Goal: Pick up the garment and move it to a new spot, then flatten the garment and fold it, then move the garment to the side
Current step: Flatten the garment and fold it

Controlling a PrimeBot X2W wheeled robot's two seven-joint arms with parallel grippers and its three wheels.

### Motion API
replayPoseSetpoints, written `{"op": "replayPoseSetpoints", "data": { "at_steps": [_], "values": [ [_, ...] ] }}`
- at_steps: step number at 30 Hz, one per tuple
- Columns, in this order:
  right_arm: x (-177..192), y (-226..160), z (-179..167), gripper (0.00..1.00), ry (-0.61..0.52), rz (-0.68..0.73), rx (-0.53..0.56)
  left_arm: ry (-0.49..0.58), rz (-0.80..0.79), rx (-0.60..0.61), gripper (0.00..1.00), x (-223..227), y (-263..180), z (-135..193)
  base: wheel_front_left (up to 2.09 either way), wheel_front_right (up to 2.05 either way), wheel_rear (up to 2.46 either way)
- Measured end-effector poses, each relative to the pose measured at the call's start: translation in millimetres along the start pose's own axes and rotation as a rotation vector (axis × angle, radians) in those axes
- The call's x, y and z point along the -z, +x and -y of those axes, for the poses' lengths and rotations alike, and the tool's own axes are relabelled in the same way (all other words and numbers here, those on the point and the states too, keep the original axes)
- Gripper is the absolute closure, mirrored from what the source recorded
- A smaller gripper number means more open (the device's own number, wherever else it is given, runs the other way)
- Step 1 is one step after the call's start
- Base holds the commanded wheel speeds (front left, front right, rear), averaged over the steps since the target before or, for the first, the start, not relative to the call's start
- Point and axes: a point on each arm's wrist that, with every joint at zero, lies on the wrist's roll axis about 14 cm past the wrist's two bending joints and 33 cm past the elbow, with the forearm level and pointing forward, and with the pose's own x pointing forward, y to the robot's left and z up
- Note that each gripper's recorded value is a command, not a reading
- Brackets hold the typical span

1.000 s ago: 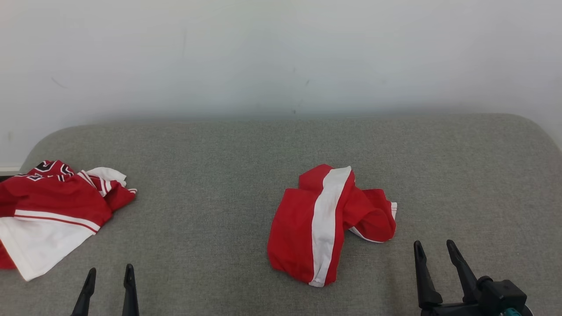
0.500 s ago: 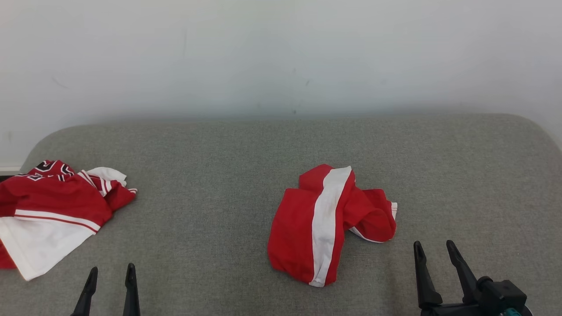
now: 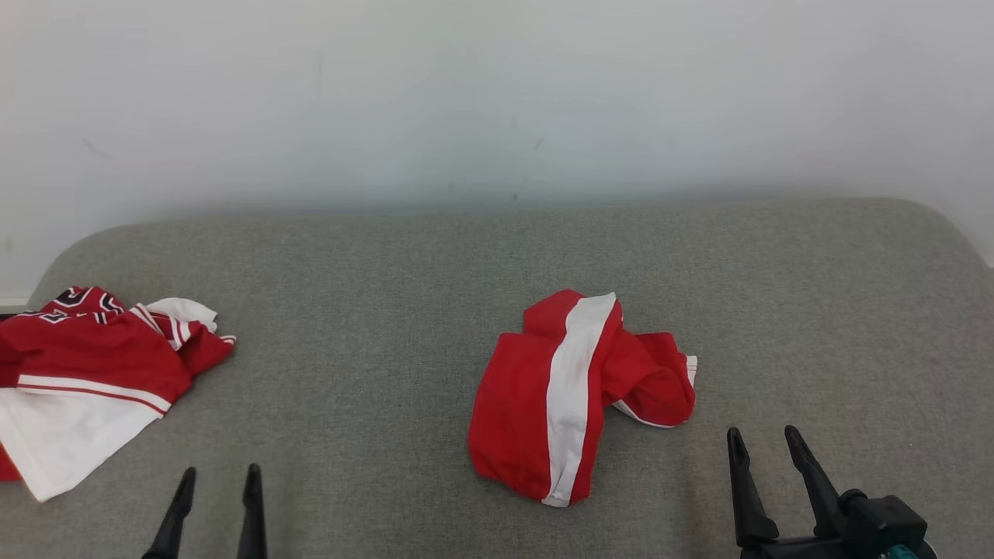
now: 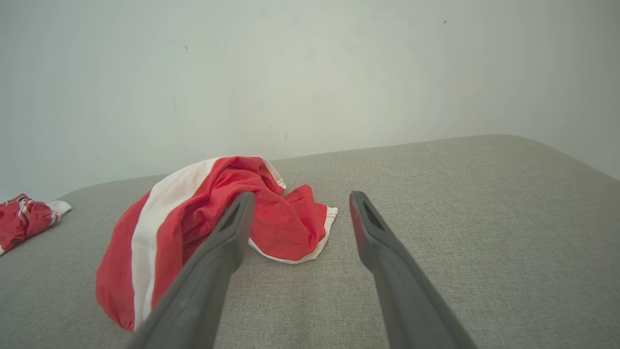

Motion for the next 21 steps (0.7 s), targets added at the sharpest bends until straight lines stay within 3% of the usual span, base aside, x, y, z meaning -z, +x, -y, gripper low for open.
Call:
{"op": "replayPoseSetpoints", "data": {
  "at_steps": [5, 21],
  "values": [
    [1.3, -1.1, 2.5, 0.0, 0.0, -0.005, 0.008, -0.012, -0.006, 0.078, 0.0, 2.8, 9.8, 24.9, 0.0, 0.0, 0.0],
    [7.5, -13.1, 33.0, 0.0, 0.001, -0.028, 0.109, -0.066, -0.171, 0.485, 0.0, 53.3, 26.4, 155.1, 0.0, 0.0, 0.0]
  ]
}}
